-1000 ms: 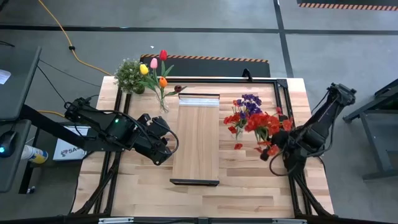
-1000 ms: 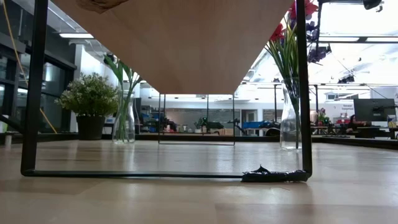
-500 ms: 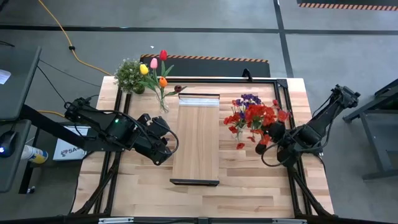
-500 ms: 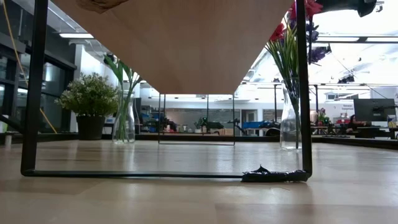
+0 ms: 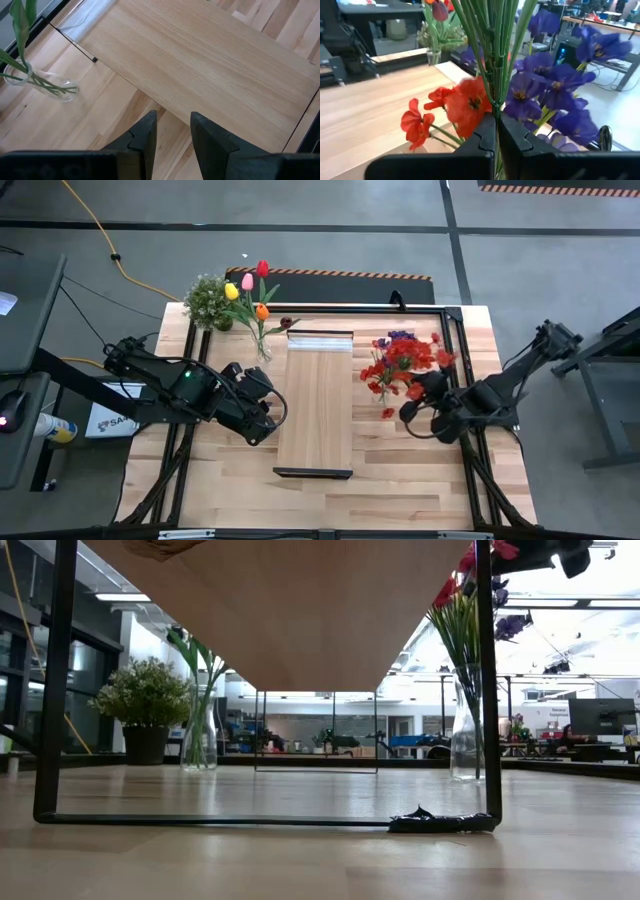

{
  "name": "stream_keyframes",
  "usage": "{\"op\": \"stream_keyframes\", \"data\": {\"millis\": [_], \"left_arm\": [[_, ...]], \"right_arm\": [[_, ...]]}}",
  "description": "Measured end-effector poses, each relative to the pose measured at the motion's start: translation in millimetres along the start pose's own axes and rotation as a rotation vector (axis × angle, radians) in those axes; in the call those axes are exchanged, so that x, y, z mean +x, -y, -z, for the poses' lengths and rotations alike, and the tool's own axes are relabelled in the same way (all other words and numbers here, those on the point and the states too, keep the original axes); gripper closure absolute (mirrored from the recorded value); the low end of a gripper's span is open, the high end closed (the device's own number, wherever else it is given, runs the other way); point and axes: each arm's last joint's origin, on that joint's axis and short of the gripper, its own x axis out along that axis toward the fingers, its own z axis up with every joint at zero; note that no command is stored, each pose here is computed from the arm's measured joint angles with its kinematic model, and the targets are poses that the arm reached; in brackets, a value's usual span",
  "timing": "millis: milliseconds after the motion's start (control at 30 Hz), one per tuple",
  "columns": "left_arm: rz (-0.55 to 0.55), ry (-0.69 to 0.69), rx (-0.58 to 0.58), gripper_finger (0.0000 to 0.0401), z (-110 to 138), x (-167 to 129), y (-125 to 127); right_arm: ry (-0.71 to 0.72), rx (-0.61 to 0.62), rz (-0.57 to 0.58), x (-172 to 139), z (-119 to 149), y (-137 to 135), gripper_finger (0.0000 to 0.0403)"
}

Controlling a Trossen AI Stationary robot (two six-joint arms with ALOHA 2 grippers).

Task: Pick and place flowers into a vace then onto a shelf
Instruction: Put the red flowers into the right vase

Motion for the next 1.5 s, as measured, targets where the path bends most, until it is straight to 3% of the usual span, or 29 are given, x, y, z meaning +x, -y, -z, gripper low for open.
{"op": "stream_keyframes", "data": {"millis": [400, 733, 1500], "left_arm": [[0.000, 0.000, 0.001, 0.0249, 0, 0, 0], [0.001, -0.001, 0.003, 0.0249, 0, 0, 0], [0.002, -0.003, 0.003, 0.0249, 0, 0, 0]], "right_arm": [[-0.025, -0.019, 0.011, 6, 7, -6, 0.0403], [-0.015, 0.031, -0.005, 14, 45, -8, 0.0403], [-0.085, 0.031, -0.074, 14, 47, -10, 0.0402]]}}
